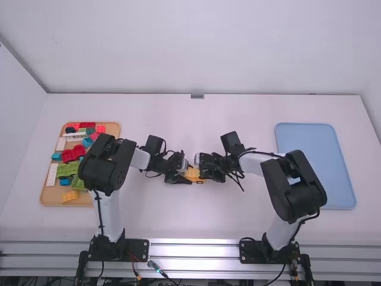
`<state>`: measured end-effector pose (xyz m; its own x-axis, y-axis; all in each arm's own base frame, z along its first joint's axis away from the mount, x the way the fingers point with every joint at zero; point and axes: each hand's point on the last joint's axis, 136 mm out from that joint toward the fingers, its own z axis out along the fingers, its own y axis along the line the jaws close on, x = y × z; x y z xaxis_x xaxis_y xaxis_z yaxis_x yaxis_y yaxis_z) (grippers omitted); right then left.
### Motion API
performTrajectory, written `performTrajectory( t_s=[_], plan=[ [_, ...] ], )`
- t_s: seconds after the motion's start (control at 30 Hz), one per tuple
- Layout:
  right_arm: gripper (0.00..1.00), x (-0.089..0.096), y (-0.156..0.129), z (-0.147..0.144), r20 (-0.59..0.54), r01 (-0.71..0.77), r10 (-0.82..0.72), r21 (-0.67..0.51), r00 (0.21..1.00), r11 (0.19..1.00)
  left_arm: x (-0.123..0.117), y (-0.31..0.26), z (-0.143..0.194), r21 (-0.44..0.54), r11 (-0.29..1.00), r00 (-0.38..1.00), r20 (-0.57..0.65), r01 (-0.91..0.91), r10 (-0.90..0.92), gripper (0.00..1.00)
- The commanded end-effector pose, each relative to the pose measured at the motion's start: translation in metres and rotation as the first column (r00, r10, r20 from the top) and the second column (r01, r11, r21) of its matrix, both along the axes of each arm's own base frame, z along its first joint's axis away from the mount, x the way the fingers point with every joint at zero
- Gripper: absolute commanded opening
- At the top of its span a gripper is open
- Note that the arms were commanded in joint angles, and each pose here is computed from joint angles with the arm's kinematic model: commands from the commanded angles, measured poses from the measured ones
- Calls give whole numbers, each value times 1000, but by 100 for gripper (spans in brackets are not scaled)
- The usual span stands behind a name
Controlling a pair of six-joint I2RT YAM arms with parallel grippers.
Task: Assemble lego blocks to make yellow taxi
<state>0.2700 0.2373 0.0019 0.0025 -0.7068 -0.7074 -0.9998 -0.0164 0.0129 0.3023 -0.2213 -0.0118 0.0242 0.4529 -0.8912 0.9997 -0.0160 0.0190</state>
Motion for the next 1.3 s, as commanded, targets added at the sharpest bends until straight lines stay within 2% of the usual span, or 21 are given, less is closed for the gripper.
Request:
performTrajectory(
  t_s=[0.0, 0.27, 0.3, 0.33, 0.37, 0.43, 0.53, 0.6, 0.77, 0.9, 0.97, 1.0, 1.03, 1.07, 1.27],
  plan=[
    [0, -13, 3, -8, -49, -20, 18, -22, 999, 1000, 3, -4, 1, -1, 1000, 1000, 14, 7, -7, 36],
    [0, -13, 3, -8, -47, -20, 19, -20, 999, 1000, 3, -6, 2, -2, 1000, 1000, 16, 12, -12, 36],
    [8, -12, 3, -8, -44, -20, 19, -19, 999, 1000, 3, -5, 2, -2, 1000, 1000, 16, 12, -12, 36],
    [27, -13, 4, -7, -44, -22, 22, -12, 999, 1000, 3, -6, 2, -2, 1000, 1000, 16, 13, -13, 36],
    [33, -12, 4, -6, -43, -23, 22, -10, 999, 1000, 3, -6, 2, -2, 1000, 1000, 16, 12, -12, 36],
    [54, -12, 7, -3, -44, -26, 27, 11, 999, 1000, 2, -6, 2, -2, 1000, 1000, 14, 13, -13, 37],
    [58, -9, 7, 3, -54, -23, 25, 40, 998, 999, 2, -6, 1, -1, 1000, 1000, 14, 12, -12, 37],
    [67, -4, 8, 9, -53, -18, 22, 66, 998, 998, 2, -6, 1, -2, 1000, 1000, 14, 13, -13, 37],
    [72, 5, 11, 28, -31, -44, 51, 172, 998, 984, 2, -6, 1, -1, 1000, 1000, 14, 13, -13, 37],
    [72, 7, 11, 46, -5, -81, 86, 272, 996, 959, 2, -6, 1, -2, 1000, 1000, 14, 13, -13, 37],
    [64, 8, 11, 49, 3, -90, 93, 294, 996, 952, 2, -6, 1, -1, 1000, 1000, 15, 12, -12, 38],
    [45, 8, 10, 49, 7, -93, 95, 295, 995, 951, 2, -6, 1, -1, 1000, 1000, 15, 12, -12, 38],
    [15, 8, 10, 48, 8, -90, 92, 290, 996, 953, 3, -6, 2, -2, 1000, 1000, 16, 12, -12, 38],
    [0, 8, 10, 48, 5, -87, 90, 287, 996, 954, 3, -6, 2, -2, 1000, 1000, 16, 13, -13, 38],
    [0, -1, 9, 30, -3, -86, 89, 211, 996, 974, 3, -6, 2, -2, 1000, 1000, 17, 13, -12, 39]
  ],
)
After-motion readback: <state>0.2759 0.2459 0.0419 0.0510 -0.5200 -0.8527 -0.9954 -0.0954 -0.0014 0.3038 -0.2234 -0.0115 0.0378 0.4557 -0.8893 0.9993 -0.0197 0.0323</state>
